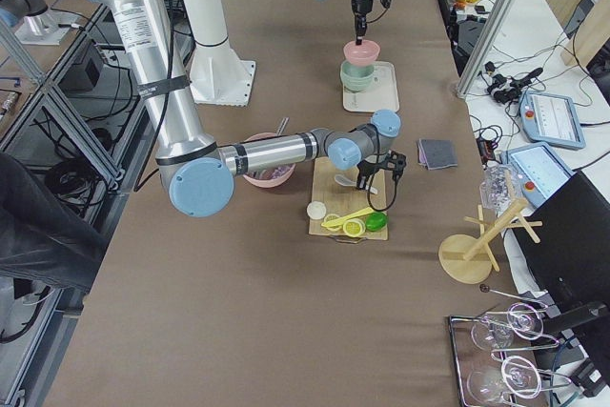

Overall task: Stack pink bowl on green and place spoon
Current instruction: 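Lower pink bowl onto green bowl with left while right carries spoon over, then release the white spoon into the pink bowl with the right gripper while the left withdraws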

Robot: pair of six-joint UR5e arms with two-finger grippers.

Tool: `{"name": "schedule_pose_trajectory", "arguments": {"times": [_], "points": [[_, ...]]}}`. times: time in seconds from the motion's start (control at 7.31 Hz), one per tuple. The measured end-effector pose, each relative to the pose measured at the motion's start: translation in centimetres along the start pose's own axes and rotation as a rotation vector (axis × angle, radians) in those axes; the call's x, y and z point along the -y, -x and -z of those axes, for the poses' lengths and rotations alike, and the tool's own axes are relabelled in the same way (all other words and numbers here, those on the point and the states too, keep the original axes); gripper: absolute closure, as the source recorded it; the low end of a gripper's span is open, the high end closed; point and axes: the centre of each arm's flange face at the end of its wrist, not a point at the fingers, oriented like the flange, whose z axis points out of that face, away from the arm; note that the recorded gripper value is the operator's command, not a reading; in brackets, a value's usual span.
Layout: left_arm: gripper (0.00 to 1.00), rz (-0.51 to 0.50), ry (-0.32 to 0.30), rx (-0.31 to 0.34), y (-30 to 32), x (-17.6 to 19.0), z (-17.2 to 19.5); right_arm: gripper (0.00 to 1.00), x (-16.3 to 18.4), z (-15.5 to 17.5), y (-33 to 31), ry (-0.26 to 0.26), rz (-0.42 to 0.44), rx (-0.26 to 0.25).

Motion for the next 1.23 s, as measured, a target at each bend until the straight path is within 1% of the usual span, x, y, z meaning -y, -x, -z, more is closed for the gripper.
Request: {"name": "schedule_pose_trajectory", "arguments": {"times": [0.14, 0.27, 0.55, 0.68, 0.82, 0.96, 1.09, 1.23], "points": [[0.02, -0.001, -0.002, 0.007, 0.1, -0.1, -0.6, 1.00, 0.0, 0.3, 0.5, -0.003, 0.006, 0.007], [0.02, -0.011, -0.015, 0.013, 0.0, -0.5, -1.4, 1.00, 0.0, 1.2, 1.7, -0.012, 0.018, 0.021], [0.02, -0.036, -0.044, 0.005, -0.2, -1.1, -2.2, 1.00, 0.3, 4.0, 5.6, -0.033, 0.033, 0.071], [0.02, -0.044, -0.047, 0.000, 0.5, -0.5, -1.7, 1.00, 0.3, 5.5, 8.8, -0.043, 0.010, 0.103], [0.02, -0.059, -0.034, -0.004, 2.8, 0.9, -0.4, 1.00, -0.1, 7.0, 13.1, -0.049, -0.032, 0.140], [0.02, -0.092, -0.007, -0.011, 7.1, 2.4, 1.6, 1.00, -1.1, 8.4, 17.9, -0.047, -0.083, 0.178], [0.02, -0.140, 0.012, -0.014, 13.1, 3.6, 4.0, 1.00, -2.7, 9.4, 23.0, -0.044, -0.132, 0.211], [0.02, -0.186, 0.025, -0.014, 18.9, 4.3, 6.0, 1.00, -4.7, 10.0, 27.6, -0.053, -0.174, 0.237]]}}
